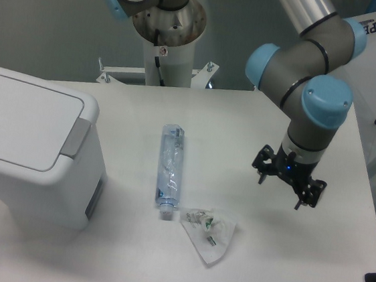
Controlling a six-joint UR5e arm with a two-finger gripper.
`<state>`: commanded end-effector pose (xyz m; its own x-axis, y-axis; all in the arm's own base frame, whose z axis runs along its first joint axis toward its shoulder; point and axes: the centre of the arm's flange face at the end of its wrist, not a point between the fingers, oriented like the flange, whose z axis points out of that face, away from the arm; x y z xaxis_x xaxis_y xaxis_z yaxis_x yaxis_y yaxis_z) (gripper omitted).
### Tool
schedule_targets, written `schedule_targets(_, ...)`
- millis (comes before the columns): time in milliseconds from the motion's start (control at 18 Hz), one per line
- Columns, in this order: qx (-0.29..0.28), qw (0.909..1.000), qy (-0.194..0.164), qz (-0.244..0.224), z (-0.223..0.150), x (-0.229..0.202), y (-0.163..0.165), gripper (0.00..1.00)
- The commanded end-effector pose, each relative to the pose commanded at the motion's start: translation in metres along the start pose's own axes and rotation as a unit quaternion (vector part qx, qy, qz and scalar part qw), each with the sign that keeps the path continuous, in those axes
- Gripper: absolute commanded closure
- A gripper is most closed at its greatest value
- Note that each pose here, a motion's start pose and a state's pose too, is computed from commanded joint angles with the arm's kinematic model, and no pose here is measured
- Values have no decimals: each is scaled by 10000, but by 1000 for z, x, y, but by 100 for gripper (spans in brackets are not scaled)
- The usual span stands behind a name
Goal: Open the trash can
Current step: 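Move the open gripper from its start pose toward the trash can, then move the gripper over the trash can lid's front edge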
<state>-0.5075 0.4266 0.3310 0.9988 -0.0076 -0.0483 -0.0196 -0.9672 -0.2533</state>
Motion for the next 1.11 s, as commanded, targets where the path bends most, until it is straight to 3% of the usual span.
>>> schedule_targets(222,336,9979,111,-548,-12,14,-17,0)
schedule_targets(389,457,9975,125,-522,-21,34,-41,0)
schedule_targets(500,520,9958,113,-748,-28,41,-52,0)
schedule_targets(833,1079,9825,241,-1502,-68,67,-98,0)
schedule_targets(1111,1568,9723,473,-1669,-105,93,-128,0)
